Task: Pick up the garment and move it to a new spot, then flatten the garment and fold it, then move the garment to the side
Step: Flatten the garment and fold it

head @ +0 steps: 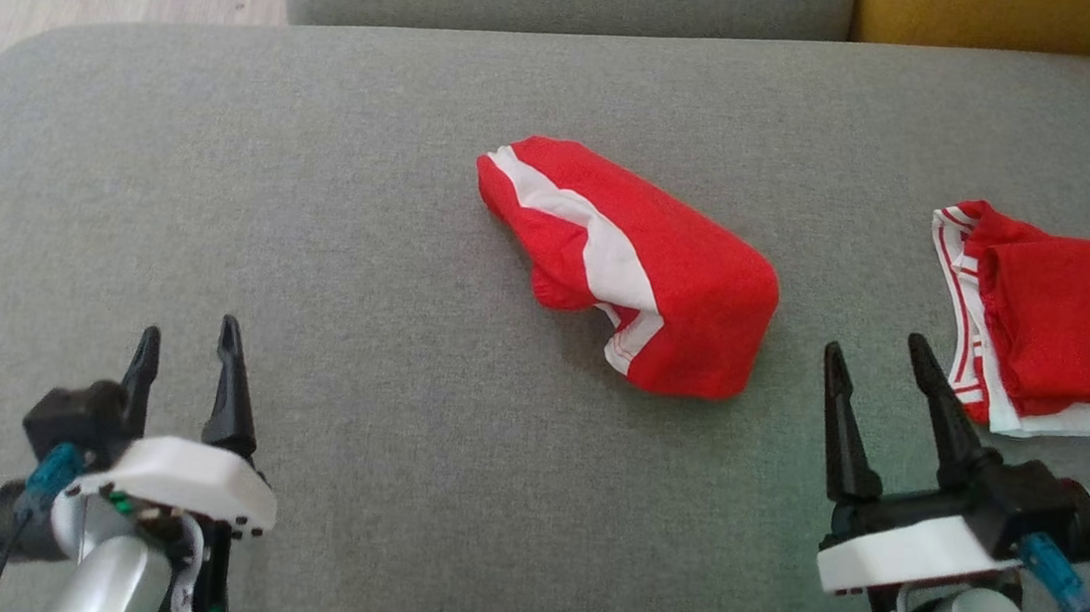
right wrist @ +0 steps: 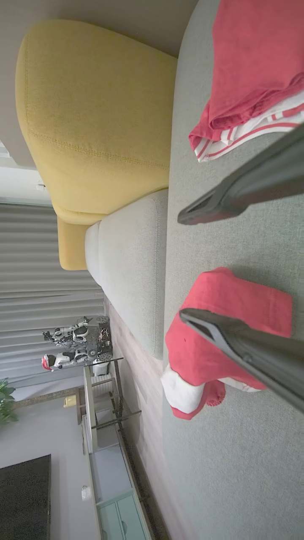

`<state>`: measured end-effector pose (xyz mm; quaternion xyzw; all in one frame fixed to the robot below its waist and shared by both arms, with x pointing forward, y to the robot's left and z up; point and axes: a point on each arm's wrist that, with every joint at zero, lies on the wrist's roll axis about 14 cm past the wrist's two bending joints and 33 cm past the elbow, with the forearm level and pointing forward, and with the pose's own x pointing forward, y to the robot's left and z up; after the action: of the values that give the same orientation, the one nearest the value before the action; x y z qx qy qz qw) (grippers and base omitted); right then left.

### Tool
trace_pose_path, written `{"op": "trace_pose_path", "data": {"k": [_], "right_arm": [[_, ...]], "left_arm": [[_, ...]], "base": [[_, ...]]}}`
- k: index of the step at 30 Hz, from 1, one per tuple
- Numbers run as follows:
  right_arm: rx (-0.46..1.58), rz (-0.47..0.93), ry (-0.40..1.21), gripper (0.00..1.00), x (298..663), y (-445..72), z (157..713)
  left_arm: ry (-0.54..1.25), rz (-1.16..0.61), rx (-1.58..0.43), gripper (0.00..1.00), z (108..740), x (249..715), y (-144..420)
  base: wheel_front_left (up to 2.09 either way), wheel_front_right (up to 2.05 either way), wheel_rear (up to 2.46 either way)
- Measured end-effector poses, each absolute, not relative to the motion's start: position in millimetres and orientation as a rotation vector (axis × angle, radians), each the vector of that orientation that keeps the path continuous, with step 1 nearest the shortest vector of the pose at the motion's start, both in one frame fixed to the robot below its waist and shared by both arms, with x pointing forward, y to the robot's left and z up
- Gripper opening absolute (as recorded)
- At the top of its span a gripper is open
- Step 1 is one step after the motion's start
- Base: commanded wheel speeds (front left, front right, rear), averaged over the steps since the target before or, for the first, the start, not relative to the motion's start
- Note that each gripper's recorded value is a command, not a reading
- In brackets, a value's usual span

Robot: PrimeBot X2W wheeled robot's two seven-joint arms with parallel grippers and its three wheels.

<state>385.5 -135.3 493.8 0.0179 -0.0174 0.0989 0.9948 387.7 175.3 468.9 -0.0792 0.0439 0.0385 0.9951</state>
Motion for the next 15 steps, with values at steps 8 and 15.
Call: {"op": "trace_pose_path", "data": {"k": [8,15], "right_arm": [[0.05,0.247,-0.008,1.0,382.5,-118.6,485.5],[0.063,0.375,0.087,1.0,376.9,-76.2,464.1]], "left_arm": [[0.058,0.06,-0.179,1.0,471.1,392.3,171.8],[0.064,0.056,-0.194,1.0,465.5,393.1,170.3]], "base": [[0.0,0.0,0.0],[0.0,0.0,0.0]]}}
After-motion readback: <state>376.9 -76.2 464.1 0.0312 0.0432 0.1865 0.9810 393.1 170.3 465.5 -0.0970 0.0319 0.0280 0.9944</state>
